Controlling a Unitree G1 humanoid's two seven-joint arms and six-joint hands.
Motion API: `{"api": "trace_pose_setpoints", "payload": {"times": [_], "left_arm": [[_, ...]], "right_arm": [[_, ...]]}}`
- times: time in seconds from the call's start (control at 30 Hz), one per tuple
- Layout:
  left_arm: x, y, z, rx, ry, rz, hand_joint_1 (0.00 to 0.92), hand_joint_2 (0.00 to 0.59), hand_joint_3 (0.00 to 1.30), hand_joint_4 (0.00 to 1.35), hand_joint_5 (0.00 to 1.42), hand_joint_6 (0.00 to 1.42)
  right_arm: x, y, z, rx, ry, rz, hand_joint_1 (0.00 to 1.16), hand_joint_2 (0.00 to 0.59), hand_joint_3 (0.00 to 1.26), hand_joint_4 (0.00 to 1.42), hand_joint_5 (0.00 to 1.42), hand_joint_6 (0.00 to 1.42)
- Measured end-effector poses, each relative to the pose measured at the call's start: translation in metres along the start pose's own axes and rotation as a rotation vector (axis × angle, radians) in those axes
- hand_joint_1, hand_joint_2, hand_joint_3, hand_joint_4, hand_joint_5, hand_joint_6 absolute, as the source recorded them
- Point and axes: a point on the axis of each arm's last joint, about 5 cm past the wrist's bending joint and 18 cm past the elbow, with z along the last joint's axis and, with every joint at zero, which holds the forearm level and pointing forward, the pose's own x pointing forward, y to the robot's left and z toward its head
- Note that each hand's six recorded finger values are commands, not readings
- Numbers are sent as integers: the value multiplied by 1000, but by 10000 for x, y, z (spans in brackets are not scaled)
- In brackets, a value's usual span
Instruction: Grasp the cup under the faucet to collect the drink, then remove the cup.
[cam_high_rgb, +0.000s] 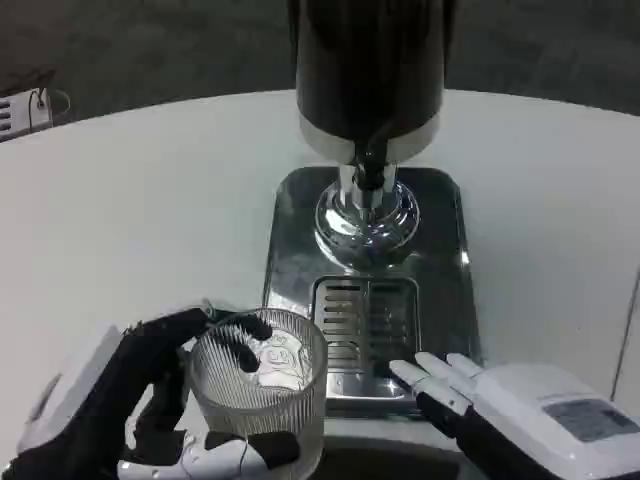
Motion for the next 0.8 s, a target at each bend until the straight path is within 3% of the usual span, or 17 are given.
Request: {"api": "trace_pose_setpoints", "payload": {"times": [0.8], "left_arm": [[4, 0, -9, -1, 3, 0, 605, 0, 990, 1134, 1352, 1424]], "right_arm": [[8, -5, 3, 3, -1, -2, 568, 434, 54, 0, 0, 0]]}}
